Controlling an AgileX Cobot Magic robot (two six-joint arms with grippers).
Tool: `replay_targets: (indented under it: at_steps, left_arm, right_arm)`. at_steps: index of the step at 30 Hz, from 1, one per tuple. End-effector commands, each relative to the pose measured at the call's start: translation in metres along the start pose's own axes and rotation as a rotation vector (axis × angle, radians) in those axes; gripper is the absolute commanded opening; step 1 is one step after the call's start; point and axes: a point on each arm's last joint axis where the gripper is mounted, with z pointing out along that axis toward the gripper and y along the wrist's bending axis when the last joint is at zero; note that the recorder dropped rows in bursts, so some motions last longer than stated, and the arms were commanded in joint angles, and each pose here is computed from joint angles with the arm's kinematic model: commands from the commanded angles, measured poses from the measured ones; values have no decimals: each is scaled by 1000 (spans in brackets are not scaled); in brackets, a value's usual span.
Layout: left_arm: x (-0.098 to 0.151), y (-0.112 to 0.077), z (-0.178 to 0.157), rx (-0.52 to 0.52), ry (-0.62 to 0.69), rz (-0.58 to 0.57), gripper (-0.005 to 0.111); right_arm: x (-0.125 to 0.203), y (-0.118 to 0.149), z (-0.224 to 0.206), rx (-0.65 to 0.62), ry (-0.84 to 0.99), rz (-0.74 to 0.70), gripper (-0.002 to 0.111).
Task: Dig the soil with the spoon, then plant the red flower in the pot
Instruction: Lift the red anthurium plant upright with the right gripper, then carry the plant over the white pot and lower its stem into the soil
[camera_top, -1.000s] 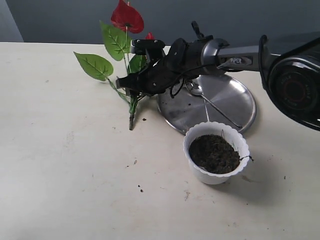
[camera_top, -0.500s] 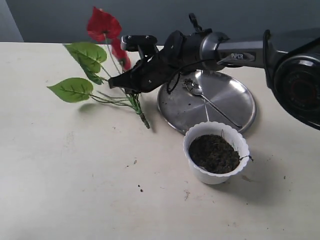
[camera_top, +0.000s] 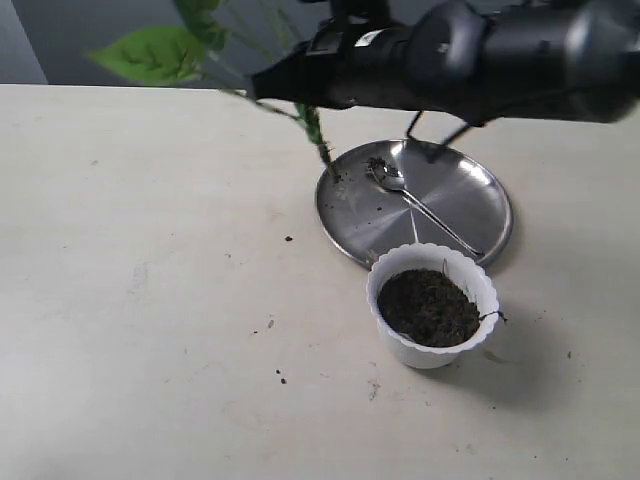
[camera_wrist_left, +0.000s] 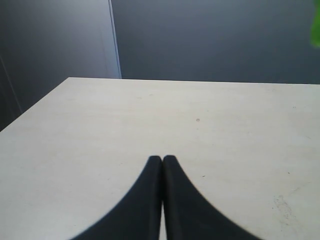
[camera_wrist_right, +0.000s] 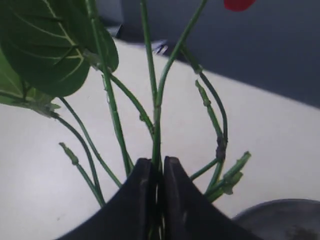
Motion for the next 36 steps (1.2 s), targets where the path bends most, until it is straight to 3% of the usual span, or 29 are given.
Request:
replay_targets:
  at_steps: [1, 5, 9, 14, 20, 25, 30, 33, 36]
  left_arm:
    - [1, 0, 0, -2, 3, -3, 0]
    - [1, 0, 0, -2, 3, -3, 0]
    - [1, 0, 0, -2, 3, -3, 0]
    - [1, 0, 0, -2, 3, -3, 0]
    - [1, 0, 0, -2, 3, -3, 0]
    - [1, 0, 0, -2, 3, -3, 0]
    - [1, 0, 0, -2, 3, -3, 0]
    - [1, 0, 0, -2, 3, -3, 0]
    - [1, 0, 0, -2, 3, -3, 0]
  right_arm:
    - [-13, -20, -83, 169, -314, 13, -1]
    - [3, -28, -149, 191, -516, 77, -1]
    - [28, -29, -187, 159, -614, 62, -1]
    - [67, -39, -222, 163, -779, 143, -1]
    - [116, -33, -232, 50, -792, 20, -1]
    - [141, -35, -229, 26, -701, 73, -1]
    - [145, -33, -216, 20, -672, 36, -1]
    - [139, -38, -190, 81, -613, 71, -1]
    - [140, -31, -162, 27, -539, 21, -1]
